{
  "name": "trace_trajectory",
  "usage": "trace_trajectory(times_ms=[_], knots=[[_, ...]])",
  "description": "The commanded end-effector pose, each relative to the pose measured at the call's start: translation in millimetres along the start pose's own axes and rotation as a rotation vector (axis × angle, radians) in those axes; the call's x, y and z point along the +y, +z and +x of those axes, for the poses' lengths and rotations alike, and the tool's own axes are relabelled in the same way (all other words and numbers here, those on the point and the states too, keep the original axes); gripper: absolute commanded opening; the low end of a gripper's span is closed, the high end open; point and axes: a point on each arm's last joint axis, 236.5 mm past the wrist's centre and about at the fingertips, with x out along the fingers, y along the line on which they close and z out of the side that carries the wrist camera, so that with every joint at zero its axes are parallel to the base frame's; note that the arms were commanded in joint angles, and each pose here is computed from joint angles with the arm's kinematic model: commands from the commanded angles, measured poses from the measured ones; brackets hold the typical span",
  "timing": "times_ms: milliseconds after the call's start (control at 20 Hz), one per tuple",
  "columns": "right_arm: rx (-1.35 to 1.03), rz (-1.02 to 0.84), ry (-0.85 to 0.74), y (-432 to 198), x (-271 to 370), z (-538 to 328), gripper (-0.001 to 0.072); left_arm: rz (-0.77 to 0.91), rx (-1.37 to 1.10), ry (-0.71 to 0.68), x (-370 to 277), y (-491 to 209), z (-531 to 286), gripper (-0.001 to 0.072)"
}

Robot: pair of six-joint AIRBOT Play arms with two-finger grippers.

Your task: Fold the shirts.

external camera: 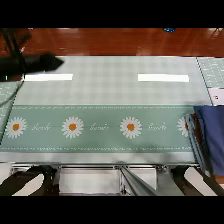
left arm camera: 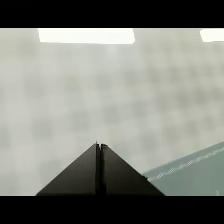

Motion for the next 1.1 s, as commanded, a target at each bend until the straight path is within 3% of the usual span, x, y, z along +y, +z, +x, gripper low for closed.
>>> trace_trajectory(times_ms=[0,100,200,300,350,500,750,1050], knots=[[-0.011,-0.405,0.189,-14,162,54,0.0022,0.122,0.006,-0.083,-57,38,14,0.0020],[0.115,-0.593,0.101,-65,185,98,0.0021,0.181,0.126,-0.056,-63,3,36,0.0020],[0.225,-0.712,-0.038,-100,171,136,0.0021,0.207,0.257,0.120,-20,-42,59,0.0020],[0.286,-0.724,-0.173,-109,144,159,0.0021,0.037,0.349,0.316,46,-77,64,0.0021],[0.309,-0.705,-0.211,-111,134,166,0.0022,-0.043,0.374,0.344,62,-86,63,0.0021],[0.308,-0.706,-0.235,-109,129,171,0.0022,-0.151,0.416,0.316,69,-96,61,0.0021],[0.325,-0.705,-0.245,-111,125,169,0.0022,-0.141,0.573,0.319,69,-131,53,0.0021],[0.326,-0.705,-0.245,-112,126,169,0.0022,-0.143,0.590,0.319,68,-134,52,0.0021]])
